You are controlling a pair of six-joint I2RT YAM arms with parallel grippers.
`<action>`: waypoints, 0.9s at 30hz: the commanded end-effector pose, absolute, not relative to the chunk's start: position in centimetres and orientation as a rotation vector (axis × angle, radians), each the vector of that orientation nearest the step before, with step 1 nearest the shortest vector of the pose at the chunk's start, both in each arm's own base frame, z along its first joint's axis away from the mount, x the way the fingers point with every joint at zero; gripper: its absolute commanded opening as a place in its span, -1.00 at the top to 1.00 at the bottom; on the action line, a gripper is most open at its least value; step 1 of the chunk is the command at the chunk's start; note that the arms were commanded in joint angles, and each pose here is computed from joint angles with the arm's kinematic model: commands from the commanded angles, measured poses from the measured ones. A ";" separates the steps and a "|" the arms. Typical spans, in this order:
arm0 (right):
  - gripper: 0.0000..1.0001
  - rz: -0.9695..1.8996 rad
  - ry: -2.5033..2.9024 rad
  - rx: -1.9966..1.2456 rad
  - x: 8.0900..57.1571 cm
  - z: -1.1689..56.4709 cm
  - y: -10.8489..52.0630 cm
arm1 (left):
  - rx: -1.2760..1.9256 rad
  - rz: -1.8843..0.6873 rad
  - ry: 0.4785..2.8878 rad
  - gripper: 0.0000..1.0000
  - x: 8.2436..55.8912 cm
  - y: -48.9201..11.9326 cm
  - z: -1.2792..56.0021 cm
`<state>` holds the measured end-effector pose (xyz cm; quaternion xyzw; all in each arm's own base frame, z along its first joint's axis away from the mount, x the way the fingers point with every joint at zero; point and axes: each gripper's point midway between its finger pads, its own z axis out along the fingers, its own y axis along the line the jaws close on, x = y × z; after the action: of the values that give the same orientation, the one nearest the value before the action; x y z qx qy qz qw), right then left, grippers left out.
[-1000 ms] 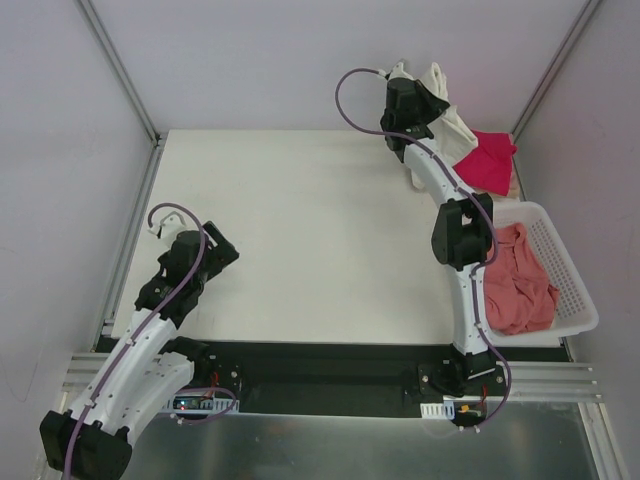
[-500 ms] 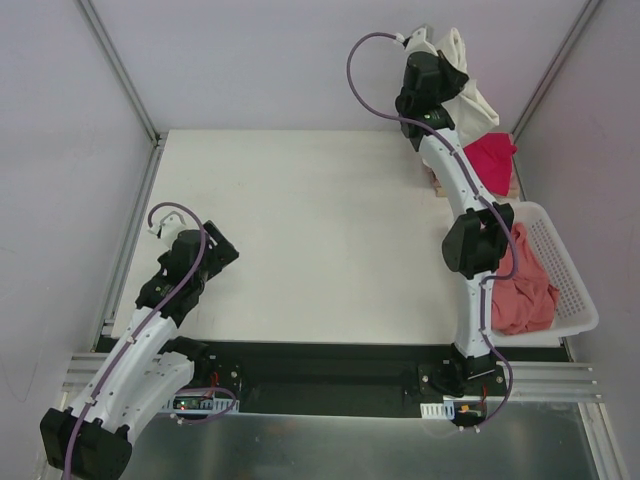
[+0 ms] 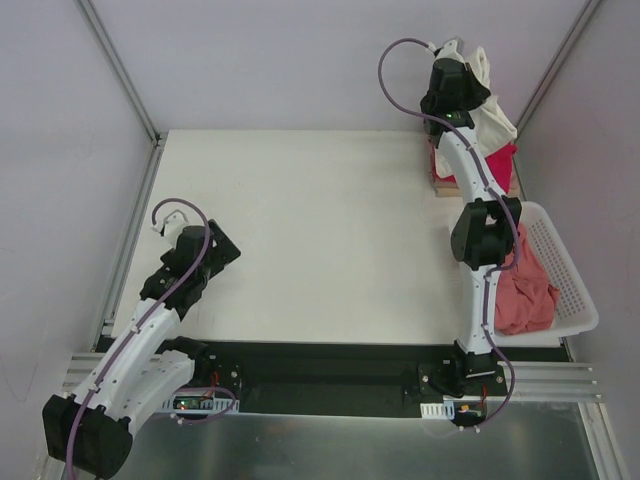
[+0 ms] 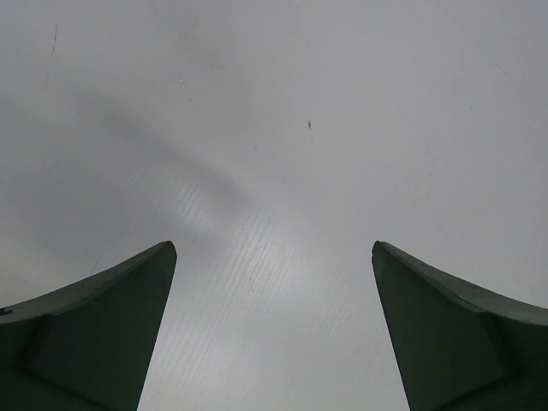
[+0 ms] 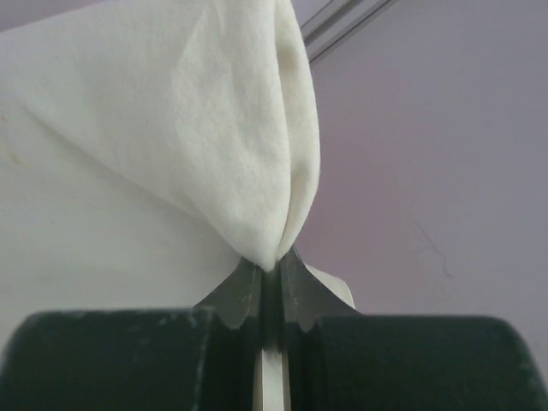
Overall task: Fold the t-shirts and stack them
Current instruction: Neatly place the folded tshirt to the corner
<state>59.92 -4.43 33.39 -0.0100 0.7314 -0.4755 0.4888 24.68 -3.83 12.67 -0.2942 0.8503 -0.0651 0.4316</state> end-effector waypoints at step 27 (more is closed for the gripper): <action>-0.93 -0.579 1.962 0.211 58.8 28.8 -11.0 | -0.724 -0.278 2.167 -0.99 26.0 -6.1 14.5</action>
<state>61.21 -14.26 19.21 0.0762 0.8400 -0.3139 0.4360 25.94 -5.58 12.35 -0.2852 0.8708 -0.0795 0.3925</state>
